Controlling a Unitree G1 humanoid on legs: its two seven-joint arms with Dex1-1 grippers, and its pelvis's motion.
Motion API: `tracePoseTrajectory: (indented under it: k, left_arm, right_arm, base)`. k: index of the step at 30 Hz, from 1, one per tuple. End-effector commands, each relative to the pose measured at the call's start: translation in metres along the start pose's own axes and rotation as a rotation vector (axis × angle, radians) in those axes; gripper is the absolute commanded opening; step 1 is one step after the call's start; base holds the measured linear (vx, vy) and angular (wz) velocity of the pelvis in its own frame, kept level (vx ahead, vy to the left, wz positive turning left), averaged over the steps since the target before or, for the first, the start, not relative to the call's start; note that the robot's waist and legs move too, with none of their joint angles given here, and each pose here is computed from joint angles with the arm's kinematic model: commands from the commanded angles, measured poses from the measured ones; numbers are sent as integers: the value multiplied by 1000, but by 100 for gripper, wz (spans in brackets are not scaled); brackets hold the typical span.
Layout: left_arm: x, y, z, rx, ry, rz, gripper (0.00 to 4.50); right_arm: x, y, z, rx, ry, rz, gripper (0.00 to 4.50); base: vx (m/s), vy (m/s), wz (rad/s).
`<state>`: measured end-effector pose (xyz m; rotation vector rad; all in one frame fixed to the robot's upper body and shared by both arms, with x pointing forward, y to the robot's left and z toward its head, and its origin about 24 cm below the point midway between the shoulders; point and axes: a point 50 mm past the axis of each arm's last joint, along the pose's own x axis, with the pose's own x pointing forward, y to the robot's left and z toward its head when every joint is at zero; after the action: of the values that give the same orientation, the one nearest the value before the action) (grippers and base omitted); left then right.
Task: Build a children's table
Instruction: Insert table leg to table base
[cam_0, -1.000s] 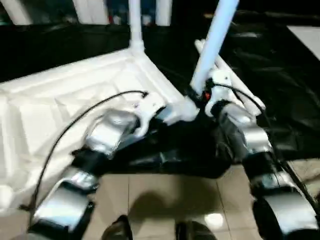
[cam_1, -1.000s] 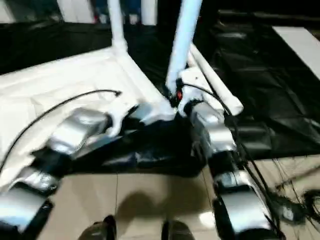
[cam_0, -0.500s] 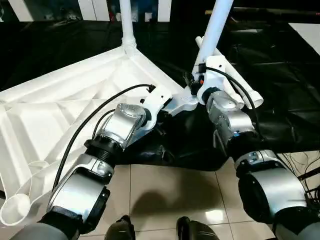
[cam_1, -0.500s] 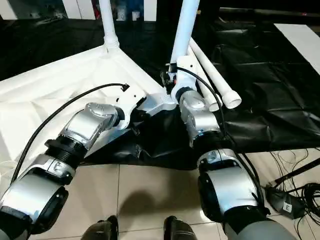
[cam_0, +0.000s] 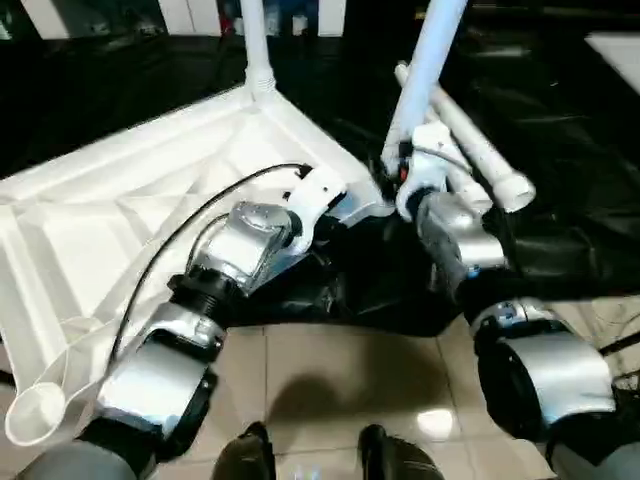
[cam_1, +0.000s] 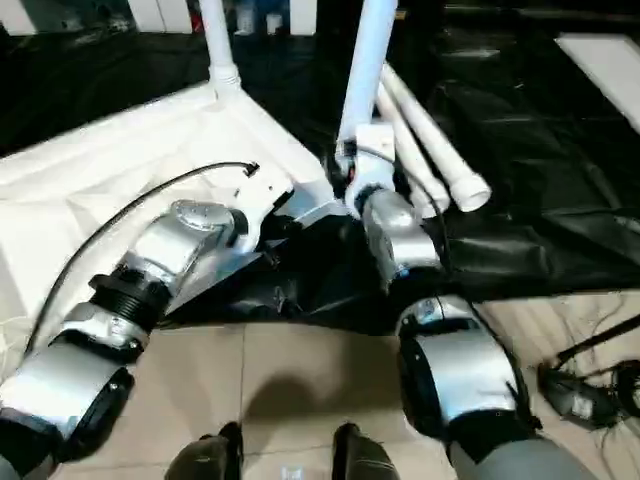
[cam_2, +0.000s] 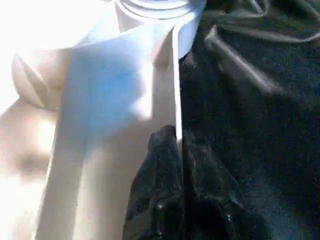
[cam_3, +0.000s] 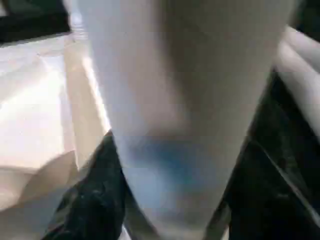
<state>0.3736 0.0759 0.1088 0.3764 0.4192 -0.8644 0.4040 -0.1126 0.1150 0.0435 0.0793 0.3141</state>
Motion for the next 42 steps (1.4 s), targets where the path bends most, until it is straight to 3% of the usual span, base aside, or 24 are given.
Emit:
tracePoseTrajectory:
  k: [1,9,13,17,19,27,42]
  left_arm:
    - [3,-9,-13,0,17,-67,0]
    - [-7,-13,-14,61,-7,-154,0]
    - [-20,-16,-14,121,-39,-239,0]
    - [-26,-16,-15,145,-58,-263,0]
    - [-33,-18,-16,190,-93,-305,0]
    - [-48,-26,-23,240,-130,-399,0]
    - [-55,-26,-32,243,-116,-404,0]
  right_arm:
    - [-5,-4,-20,33,83,6,296]
    - [-6,-5,4,4,-20,134,358]
    - [-19,-4,14,-60,-56,347,382]
    - [-29,-5,12,-101,-45,440,382]
    - [-46,-7,6,-167,-24,556,382]
    - [-79,-11,-3,-223,24,709,382]
    - [-90,-20,-9,-352,97,722,382]
  base:
    - [0,0,0]
    - [6,-3,1]
    - [69,-21,1]
    - [37,-7,1]
    - [0,0,0]
    - [-6,0,0]
    - [-7,1,0]
